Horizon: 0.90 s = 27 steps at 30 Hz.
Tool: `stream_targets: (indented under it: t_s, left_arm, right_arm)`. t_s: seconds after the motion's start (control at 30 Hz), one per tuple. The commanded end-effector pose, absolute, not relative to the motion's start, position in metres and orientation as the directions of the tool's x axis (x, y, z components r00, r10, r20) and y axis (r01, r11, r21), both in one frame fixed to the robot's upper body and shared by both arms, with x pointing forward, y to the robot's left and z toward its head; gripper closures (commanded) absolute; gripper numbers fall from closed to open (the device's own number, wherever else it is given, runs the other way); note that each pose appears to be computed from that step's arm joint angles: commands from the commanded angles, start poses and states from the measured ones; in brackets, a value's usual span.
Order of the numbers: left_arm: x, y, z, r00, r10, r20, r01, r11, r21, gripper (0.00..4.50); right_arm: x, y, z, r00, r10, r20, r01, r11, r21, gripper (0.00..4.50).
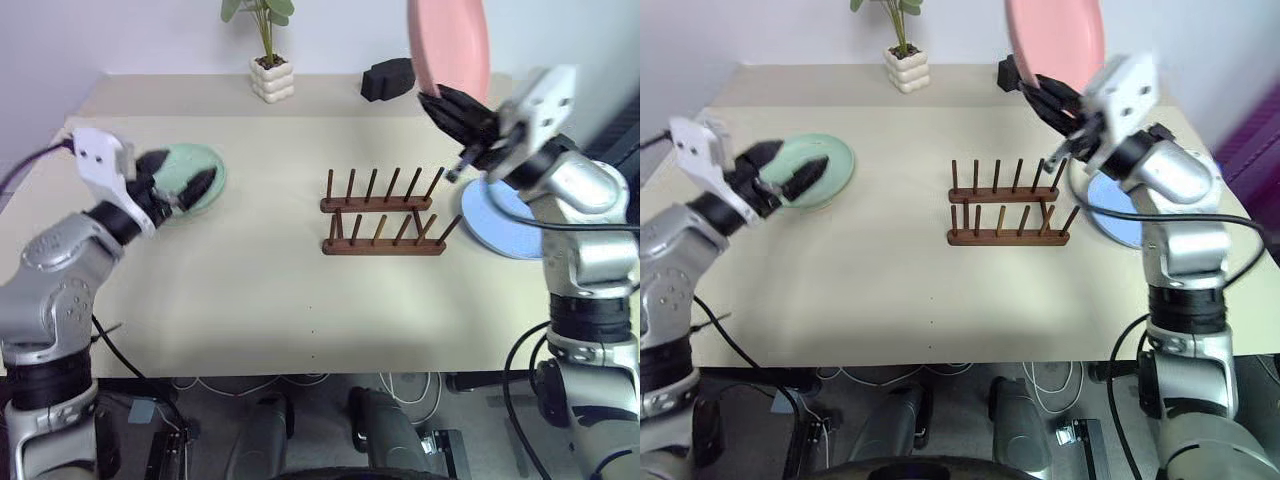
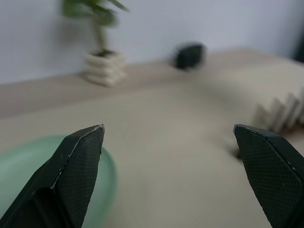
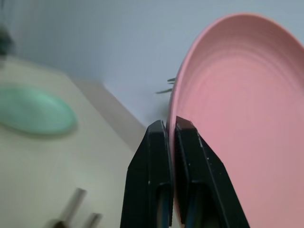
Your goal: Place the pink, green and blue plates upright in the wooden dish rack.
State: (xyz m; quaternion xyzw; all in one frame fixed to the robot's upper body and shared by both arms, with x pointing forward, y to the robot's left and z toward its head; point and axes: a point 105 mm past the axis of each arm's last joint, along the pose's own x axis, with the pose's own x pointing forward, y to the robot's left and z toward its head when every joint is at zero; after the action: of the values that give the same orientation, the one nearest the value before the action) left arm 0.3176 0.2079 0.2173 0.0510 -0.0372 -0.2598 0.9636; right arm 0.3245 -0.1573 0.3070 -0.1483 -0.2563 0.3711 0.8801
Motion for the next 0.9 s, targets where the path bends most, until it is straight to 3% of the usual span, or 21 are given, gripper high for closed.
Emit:
stream_targets:
  t_s: [0.03,0.27,0.47,0.9]
  left_arm:
    - [0.296,0.18,0.203,0.76,-0.65,-0.001,0.644,0.752,0.142,0.02]
    - [0.274,0.146,0.152,0.616,-0.773,-0.152,0.787,0.61,0.092,0.02]
    - [0.27,0.121,0.147,0.534,-0.833,-0.143,0.845,0.531,0.059,0.02]
    - [0.272,0.121,0.141,0.539,-0.827,-0.161,0.842,0.536,0.06,0.02]
  right_arm:
    - [0.306,-0.179,0.318,0.572,0.703,0.424,-0.661,0.7,-0.269,4.5]
    - [0.298,-0.2,0.305,0.598,0.635,0.49,-0.737,0.676,0.024,4.5]
    - [0.29,-0.204,0.292,0.584,0.647,0.491,-0.784,0.607,0.133,4.5]
    - [0.297,-0.201,0.276,0.567,0.681,0.463,-0.818,0.529,0.224,4.5]
